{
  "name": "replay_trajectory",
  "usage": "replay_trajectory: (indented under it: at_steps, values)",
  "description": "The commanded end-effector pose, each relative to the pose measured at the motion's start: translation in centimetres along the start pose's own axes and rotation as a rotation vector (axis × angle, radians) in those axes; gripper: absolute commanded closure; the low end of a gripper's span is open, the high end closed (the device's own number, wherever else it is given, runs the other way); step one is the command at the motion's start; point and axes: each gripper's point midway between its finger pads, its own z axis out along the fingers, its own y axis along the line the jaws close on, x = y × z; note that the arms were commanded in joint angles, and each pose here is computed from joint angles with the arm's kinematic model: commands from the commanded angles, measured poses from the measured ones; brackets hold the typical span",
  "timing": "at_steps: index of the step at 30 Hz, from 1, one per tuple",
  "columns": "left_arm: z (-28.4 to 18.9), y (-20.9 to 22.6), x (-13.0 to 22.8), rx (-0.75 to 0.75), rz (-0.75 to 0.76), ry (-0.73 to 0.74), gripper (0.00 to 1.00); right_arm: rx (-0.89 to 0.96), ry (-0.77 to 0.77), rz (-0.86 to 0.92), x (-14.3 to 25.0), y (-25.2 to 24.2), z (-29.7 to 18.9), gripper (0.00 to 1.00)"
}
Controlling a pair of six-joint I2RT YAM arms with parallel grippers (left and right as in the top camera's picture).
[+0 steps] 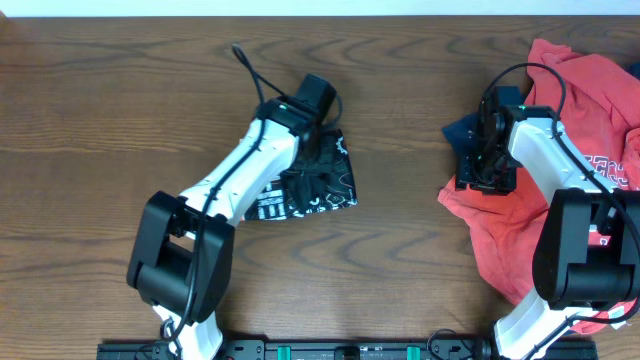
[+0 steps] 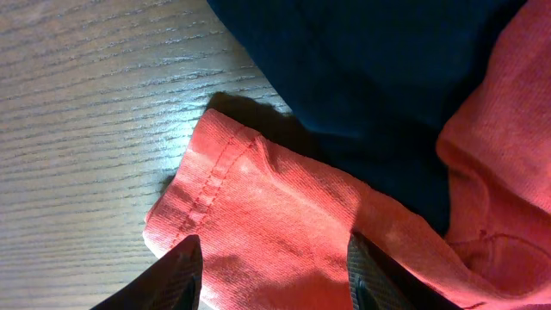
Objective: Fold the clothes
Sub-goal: 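Lift the strip's left end and fold it right with the left gripper, then press the folded bundle with the left gripper, bring right gripper over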
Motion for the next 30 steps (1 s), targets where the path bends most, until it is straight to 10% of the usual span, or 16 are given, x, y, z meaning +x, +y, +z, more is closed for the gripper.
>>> replay_trajectory:
  at_steps: [1,7,17,30]
  values:
    - [-0.4,-1.8,-0.7,0.035,0.019,-0.043,0.83,-0.016,-0.015,-0.018,-0.1,0.6,-0.6,0.48]
    - [-1.0,-4.2,-3.0,0.089,0.123,-0.158,0.37,-0.121,-0.007,-0.102,0.2,3.0,-0.7,0.48]
    - [-6.3,4.1,-7.8,0.020,0.019,-0.312,0.31,-0.552,-0.007,-0.650,5.0,16.3,-2.8,0.49]
    - [-0.2,13.1,-4.5,-0.034,-0.217,-0.117,0.22,-0.293,-0.290,-0.936,7.0,27.3,-1.5,0.39]
